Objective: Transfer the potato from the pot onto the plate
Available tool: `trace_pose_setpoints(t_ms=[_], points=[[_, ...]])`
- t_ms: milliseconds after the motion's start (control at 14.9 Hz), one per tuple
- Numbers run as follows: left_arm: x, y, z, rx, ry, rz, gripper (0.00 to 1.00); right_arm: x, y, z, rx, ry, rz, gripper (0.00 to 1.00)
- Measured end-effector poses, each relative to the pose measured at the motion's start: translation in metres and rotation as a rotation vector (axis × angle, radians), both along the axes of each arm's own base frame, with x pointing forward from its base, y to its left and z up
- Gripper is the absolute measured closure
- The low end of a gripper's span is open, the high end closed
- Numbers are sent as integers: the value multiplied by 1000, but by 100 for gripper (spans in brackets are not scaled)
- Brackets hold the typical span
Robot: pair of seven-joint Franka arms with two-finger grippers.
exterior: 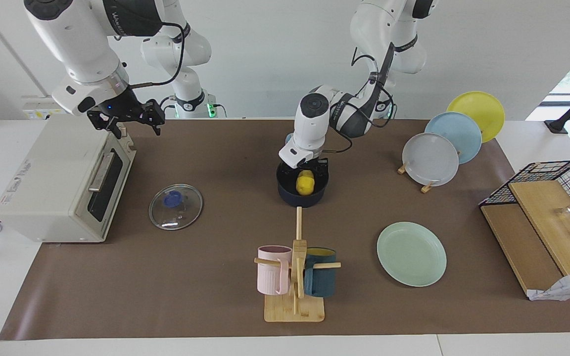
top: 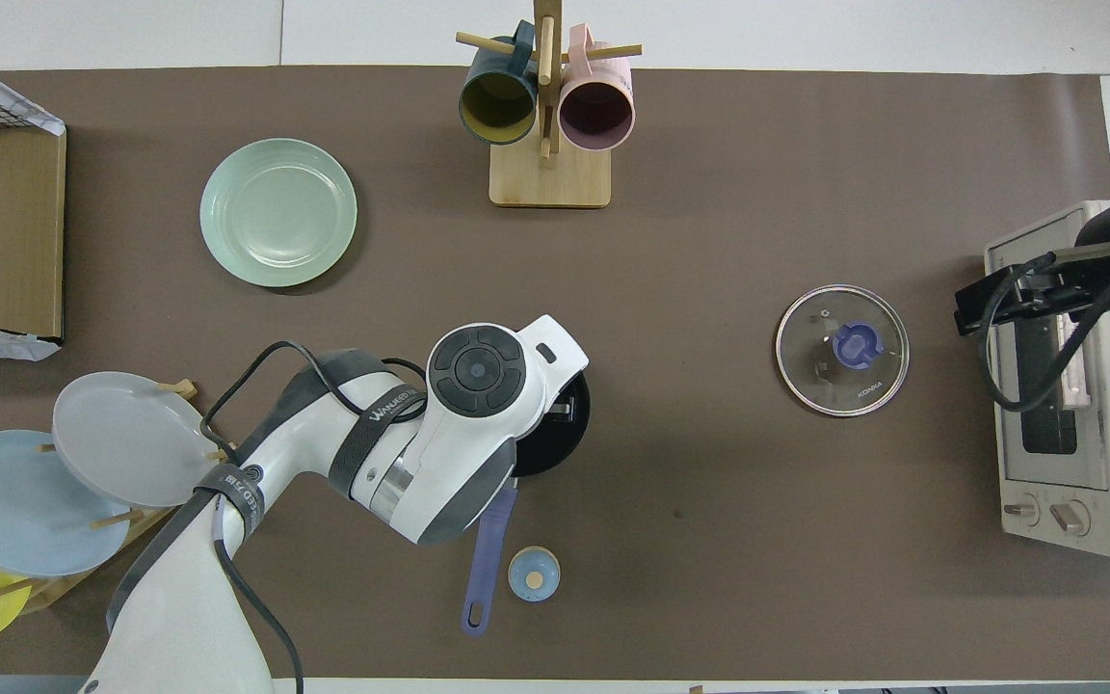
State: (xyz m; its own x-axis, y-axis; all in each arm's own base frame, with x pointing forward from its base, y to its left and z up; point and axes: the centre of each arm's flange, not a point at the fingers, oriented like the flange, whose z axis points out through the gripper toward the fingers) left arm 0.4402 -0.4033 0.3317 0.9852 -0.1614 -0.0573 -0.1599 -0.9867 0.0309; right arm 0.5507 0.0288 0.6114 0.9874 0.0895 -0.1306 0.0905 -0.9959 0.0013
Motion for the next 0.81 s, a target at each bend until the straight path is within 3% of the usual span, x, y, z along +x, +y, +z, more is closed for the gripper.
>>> trace_pose_setpoints(t_ms=[135,202,337,404,808], points=[[-1,-1,-1,1,1,-2,3,-2,1,2,-1,-2,-7,0],[-1,-1,-1,1,1,-3,12,-3,0,3,-1,-1,-9,0],[-1,-2,-1,0,0,-3,39,-6,-3,3,-1,2,-15,0],[-1,-2,0,0,0,-3,43,-7,-5,3,-1,2,-20,0],[7,1,10,-6,-11,9,43,-7,-22,1,-1,4,-50,0]])
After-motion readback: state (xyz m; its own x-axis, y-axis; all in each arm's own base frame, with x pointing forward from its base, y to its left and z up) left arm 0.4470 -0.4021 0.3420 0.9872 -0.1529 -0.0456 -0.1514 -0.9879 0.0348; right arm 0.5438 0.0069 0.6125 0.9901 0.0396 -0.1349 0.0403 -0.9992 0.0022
